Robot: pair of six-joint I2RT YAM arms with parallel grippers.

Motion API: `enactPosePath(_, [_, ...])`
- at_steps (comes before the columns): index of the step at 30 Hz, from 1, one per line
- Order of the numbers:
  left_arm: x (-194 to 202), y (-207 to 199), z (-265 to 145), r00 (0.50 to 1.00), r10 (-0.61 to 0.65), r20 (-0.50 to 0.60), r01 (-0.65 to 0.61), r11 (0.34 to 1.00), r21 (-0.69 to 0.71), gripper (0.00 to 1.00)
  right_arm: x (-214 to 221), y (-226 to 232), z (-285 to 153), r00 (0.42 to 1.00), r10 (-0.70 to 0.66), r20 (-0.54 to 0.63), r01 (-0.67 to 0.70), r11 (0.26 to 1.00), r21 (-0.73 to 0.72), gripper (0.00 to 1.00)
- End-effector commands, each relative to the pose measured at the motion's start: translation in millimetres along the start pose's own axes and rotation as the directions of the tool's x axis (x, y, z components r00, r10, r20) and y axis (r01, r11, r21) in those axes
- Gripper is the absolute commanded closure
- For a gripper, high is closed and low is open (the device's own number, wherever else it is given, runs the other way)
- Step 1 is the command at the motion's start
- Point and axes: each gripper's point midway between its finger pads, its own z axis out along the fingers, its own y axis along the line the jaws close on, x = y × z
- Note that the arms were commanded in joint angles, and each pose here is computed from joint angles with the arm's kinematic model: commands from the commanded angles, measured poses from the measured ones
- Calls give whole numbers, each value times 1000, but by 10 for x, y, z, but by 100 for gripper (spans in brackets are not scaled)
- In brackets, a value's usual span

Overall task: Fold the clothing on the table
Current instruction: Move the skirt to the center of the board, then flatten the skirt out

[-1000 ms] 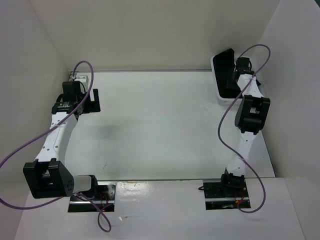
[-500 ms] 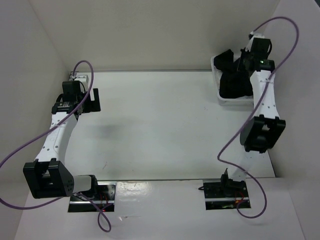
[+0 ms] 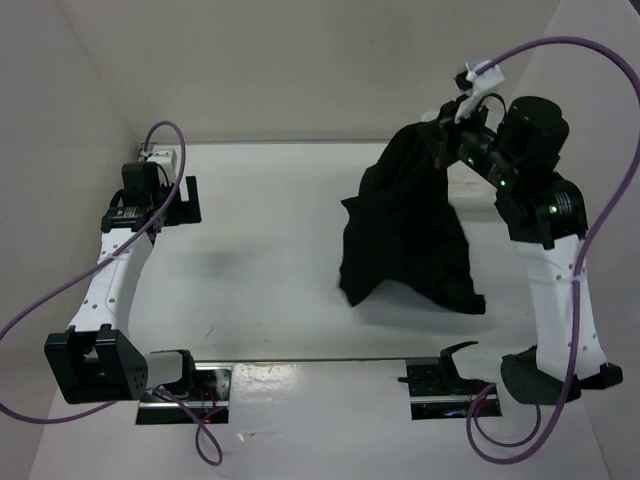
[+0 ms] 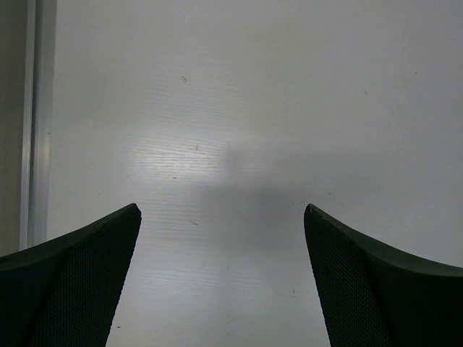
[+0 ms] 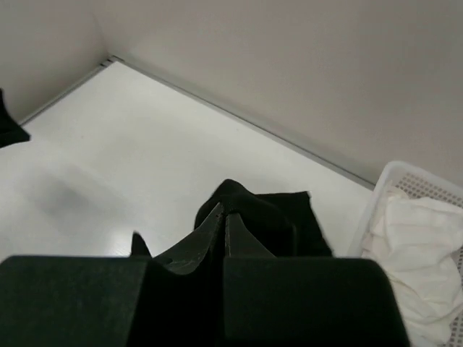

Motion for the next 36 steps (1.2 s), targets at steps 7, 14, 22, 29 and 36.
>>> enactPosePath(7, [-78, -46, -74, 999, 22, 47, -24, 999, 39, 1, 329, -42, -235, 996, -79, 27, 78, 995, 54, 18])
enactPosePath(14, [-55, -118, -91, 998, 41, 48, -45, 995, 84, 1, 1941, -752, 149, 916, 2, -400, 165, 909, 383, 1])
enactPosePath(22, [22, -218, -83, 996, 88, 25, -90, 984, 153, 1, 2216, 115, 381, 853, -116, -508, 142, 990, 12, 1])
enactPosePath(29, [53, 294, 12, 1000, -18, -5, 18, 994, -107, 1, 2484, 1501, 369, 785, -415, -460, 165, 855, -491, 1])
enactPosePath(36, [77, 410, 32, 999, -48, -13, 46, 994, -99, 1, 3189, 2340, 16, 608, -713, -351, 300, 615, -730, 1])
